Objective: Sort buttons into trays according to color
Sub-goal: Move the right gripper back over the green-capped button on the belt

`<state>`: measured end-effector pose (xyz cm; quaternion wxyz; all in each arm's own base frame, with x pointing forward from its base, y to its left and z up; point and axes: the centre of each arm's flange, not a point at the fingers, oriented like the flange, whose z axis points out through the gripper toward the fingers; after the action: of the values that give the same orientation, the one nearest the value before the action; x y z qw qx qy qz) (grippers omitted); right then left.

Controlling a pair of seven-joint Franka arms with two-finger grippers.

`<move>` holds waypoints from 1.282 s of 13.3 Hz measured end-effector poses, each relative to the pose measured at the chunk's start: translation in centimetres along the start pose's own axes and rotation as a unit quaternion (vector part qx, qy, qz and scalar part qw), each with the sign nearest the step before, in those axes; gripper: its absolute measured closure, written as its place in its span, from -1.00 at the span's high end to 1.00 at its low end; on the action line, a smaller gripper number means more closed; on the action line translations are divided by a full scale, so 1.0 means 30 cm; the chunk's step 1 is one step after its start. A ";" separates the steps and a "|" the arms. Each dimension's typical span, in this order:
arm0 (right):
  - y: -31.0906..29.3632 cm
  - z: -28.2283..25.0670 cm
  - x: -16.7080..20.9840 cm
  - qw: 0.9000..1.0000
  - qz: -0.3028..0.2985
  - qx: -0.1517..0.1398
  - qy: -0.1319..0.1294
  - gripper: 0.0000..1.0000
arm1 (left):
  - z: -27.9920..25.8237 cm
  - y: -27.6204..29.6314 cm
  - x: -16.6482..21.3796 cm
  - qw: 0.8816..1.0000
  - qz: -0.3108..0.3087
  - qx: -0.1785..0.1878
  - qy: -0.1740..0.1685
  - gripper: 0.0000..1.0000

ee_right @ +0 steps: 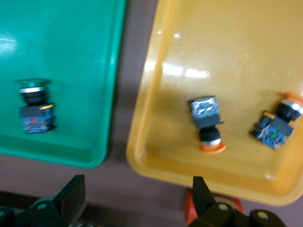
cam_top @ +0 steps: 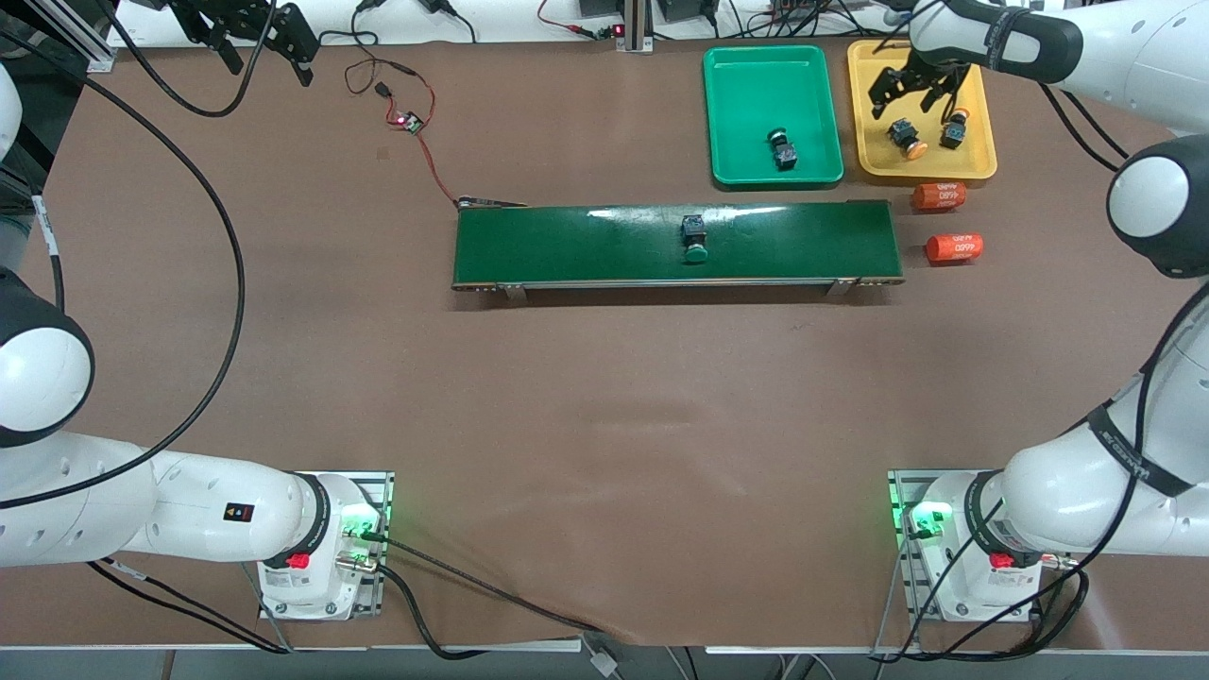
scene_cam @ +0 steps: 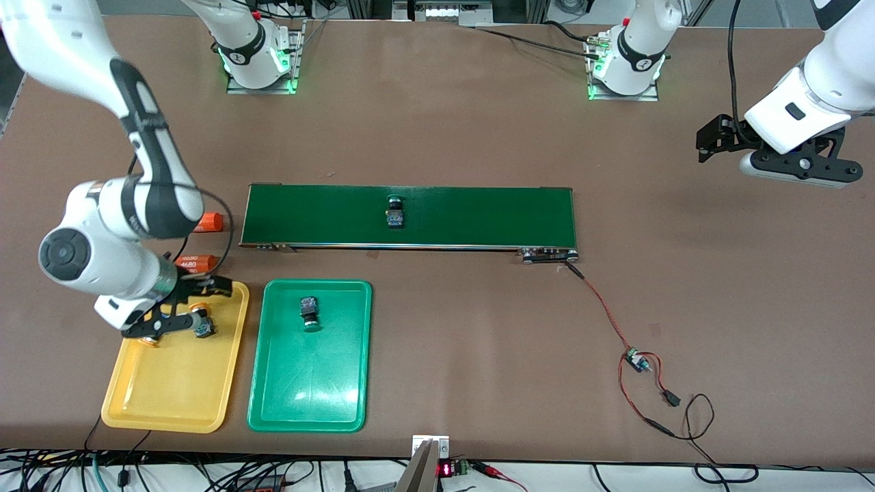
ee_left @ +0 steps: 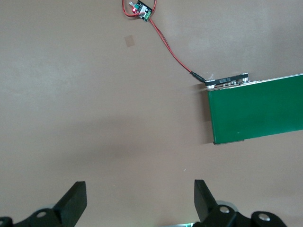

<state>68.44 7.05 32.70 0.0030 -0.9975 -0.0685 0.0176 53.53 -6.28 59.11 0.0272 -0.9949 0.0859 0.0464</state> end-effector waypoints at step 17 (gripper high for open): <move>-0.810 -0.028 -0.550 0.992 0.121 0.019 0.036 1.00 | 0.000 -0.001 0.000 1.000 0.000 0.000 0.000 1.00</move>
<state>48.82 28.87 34.31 0.0223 -0.9982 0.0536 -0.0173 53.54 -6.25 59.10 0.0272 -0.9949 0.0855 0.0466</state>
